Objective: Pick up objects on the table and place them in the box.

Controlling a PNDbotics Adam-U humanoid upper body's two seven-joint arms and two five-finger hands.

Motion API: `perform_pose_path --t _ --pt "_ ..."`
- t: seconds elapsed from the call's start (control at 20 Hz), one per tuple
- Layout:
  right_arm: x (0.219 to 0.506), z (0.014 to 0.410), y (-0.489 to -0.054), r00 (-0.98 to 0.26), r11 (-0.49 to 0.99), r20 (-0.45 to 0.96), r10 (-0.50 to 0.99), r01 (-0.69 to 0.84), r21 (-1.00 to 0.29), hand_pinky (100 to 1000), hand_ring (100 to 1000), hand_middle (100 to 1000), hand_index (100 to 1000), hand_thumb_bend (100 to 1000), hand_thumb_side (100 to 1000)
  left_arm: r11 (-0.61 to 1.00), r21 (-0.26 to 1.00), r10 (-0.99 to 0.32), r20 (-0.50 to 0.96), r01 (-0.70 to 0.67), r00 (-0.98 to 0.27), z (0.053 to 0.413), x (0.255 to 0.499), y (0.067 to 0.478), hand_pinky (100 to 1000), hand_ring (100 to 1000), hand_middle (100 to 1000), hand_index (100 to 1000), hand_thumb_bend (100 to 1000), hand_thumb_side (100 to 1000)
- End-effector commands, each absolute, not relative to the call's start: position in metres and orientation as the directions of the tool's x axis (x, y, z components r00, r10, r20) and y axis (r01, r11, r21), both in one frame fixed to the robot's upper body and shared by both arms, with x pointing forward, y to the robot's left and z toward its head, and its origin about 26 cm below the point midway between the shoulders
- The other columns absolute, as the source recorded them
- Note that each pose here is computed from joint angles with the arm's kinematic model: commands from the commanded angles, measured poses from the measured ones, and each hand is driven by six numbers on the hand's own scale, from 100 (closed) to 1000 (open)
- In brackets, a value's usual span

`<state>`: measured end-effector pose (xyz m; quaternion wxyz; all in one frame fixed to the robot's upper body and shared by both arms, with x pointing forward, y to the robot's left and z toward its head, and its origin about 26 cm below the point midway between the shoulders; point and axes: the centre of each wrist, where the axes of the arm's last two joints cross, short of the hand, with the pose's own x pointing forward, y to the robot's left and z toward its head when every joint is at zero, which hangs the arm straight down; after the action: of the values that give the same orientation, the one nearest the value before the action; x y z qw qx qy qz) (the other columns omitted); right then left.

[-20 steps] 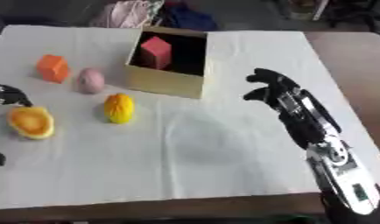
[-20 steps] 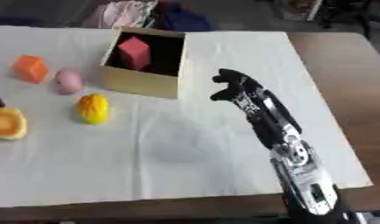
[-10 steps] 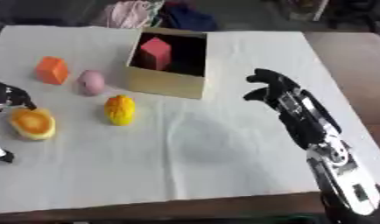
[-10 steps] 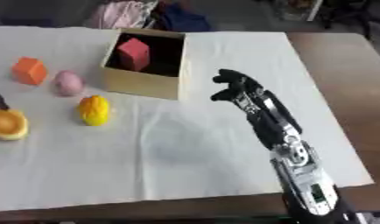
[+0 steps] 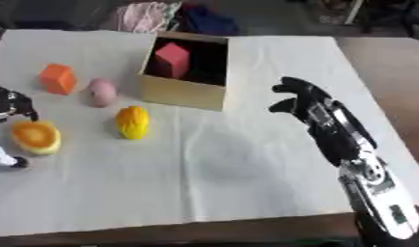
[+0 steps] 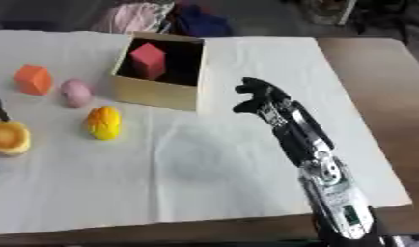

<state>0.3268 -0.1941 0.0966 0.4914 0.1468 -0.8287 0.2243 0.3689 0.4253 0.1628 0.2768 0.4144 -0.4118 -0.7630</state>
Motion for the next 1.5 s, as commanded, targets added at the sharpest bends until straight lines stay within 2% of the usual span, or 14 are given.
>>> perform_pose_path --t 0.05,0.25,0.4,0.5,0.9,1.25,1.5 --pt "0.328 0.103 -0.195 -0.492 0.854 0.87 -0.025 -0.462 -0.237 819 687 803 889 100 778 -0.505 0.863 -0.76 -0.437 0.015 -0.482 0.168 0.368 0.433 650 535 558 696 595 482" --pt "0.328 0.103 -0.195 -0.492 0.855 0.87 -0.024 -0.462 -0.237 819 687 803 889 100 779 -0.478 0.877 -0.763 -0.438 -0.041 -0.476 0.158 0.368 0.438 613 485 496 631 484 411" --pt "0.328 0.103 -0.195 -0.491 0.855 0.871 -0.024 -0.461 -0.236 819 687 803 889 100 784 -0.451 0.89 -0.772 -0.426 -0.066 -0.472 0.153 0.368 0.441 572 426 426 554 325 334" --pt "0.328 0.103 -0.195 -0.491 0.856 0.871 -0.024 -0.46 -0.235 819 687 803 889 100 784 -0.425 0.901 -0.782 -0.411 -0.082 -0.468 0.151 0.367 0.442 550 396 392 525 263 312" --pt "0.328 0.103 -0.195 -0.49 0.857 0.871 -0.023 -0.458 -0.235 819 688 803 889 100 785 -0.306 0.944 -0.824 -0.327 -0.123 -0.463 0.161 0.363 0.44 535 363 357 498 118 252" --pt "0.328 0.102 -0.196 -0.488 0.856 0.872 -0.021 -0.46 -0.237 819 688 803 889 100 785 -0.182 0.956 -0.829 -0.275 -0.23 -0.488 0.214 0.364 0.417 544 363 358 503 100 218" --pt "0.327 0.101 -0.194 -0.484 0.852 0.875 -0.025 -0.469 -0.235 819 688 803 889 100 785 -0.15 0.944 -0.798 -0.291 -0.293 -0.528 0.249 0.377 0.396 551 371 367 512 145 205"
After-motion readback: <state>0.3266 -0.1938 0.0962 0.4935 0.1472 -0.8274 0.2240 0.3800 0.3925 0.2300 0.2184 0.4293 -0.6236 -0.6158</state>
